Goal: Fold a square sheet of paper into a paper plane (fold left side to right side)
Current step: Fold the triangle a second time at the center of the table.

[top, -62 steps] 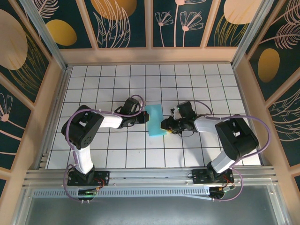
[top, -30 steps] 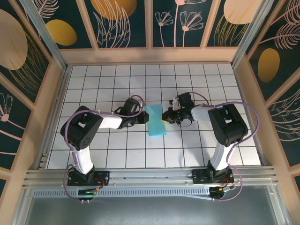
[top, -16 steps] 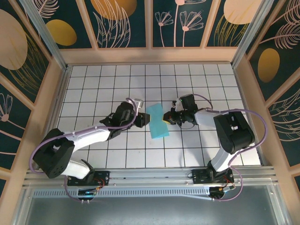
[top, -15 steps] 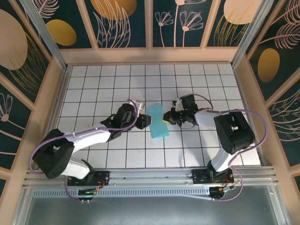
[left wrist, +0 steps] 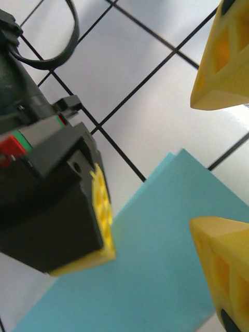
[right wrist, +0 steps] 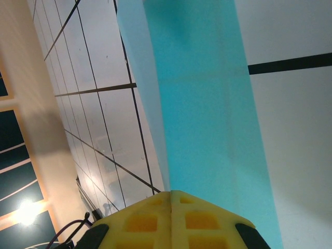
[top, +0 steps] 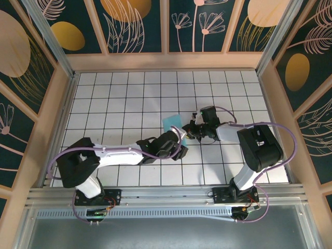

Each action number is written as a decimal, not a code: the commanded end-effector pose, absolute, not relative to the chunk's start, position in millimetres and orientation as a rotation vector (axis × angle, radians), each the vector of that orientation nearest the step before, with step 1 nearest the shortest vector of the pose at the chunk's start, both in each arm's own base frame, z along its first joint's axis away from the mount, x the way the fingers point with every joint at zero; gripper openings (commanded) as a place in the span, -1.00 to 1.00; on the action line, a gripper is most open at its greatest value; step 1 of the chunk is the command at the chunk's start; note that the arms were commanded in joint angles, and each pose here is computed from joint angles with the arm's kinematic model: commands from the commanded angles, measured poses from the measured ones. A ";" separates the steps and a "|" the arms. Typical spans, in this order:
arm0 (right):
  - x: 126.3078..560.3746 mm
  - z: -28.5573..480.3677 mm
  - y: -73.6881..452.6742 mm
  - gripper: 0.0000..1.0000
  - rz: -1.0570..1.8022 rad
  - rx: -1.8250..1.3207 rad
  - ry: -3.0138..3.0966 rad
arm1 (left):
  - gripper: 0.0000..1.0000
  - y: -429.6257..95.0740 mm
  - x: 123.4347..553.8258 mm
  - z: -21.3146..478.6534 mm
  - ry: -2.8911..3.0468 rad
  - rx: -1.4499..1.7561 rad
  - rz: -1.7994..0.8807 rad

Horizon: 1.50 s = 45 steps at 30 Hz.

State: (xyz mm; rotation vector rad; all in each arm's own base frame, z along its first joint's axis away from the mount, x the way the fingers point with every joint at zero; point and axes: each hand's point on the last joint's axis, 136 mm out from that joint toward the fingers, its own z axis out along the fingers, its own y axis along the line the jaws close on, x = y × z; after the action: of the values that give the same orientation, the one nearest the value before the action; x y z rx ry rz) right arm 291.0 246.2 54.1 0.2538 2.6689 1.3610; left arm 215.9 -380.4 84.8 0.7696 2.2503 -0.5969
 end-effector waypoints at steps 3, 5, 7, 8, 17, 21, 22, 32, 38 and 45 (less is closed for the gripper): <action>290.5 61.2 247.6 -1.00 1.365 0.240 2.640 | 0.20 -379.1 220.7 56.4 2.255 0.861 -0.298; 290.2 60.2 247.5 -1.00 1.366 0.242 2.644 | 0.22 -389.1 224.4 59.8 2.235 0.858 -0.264; 289.6 59.4 247.4 -1.00 1.367 0.242 2.647 | 0.23 -389.0 228.1 57.6 2.232 0.840 -0.208; 289.4 59.9 247.4 -1.00 1.367 0.240 2.644 | 0.24 -388.1 229.9 56.3 2.230 0.831 -0.182; 288.2 58.0 247.3 -1.00 1.367 0.238 2.646 | 0.22 -373.4 241.8 53.0 2.225 0.738 -0.065; 288.2 56.3 247.1 -1.00 1.363 0.240 2.649 | -0.09 -374.6 240.6 55.1 2.223 0.719 -0.099; 288.0 55.6 246.8 -1.00 1.361 0.244 2.650 | -0.17 -375.5 239.8 55.9 2.222 0.719 -0.113; 291.9 53.9 246.0 -0.99 1.339 0.253 2.652 | -0.68 -379.6 234.7 57.7 2.234 0.709 -0.184; 297.1 57.6 247.5 -0.89 1.340 0.242 2.637 | -0.96 -377.5 233.8 62.1 2.234 0.683 -0.206; 314.8 85.3 239.5 -0.31 1.270 0.182 2.537 | -1.00 -375.8 226.8 60.4 2.297 0.669 -0.371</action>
State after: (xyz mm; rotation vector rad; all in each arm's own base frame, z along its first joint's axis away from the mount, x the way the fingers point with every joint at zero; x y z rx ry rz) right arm 296.9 242.1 55.3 0.2449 2.6436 1.3076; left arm 229.9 -376.8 57.1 0.6999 2.2629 -0.2545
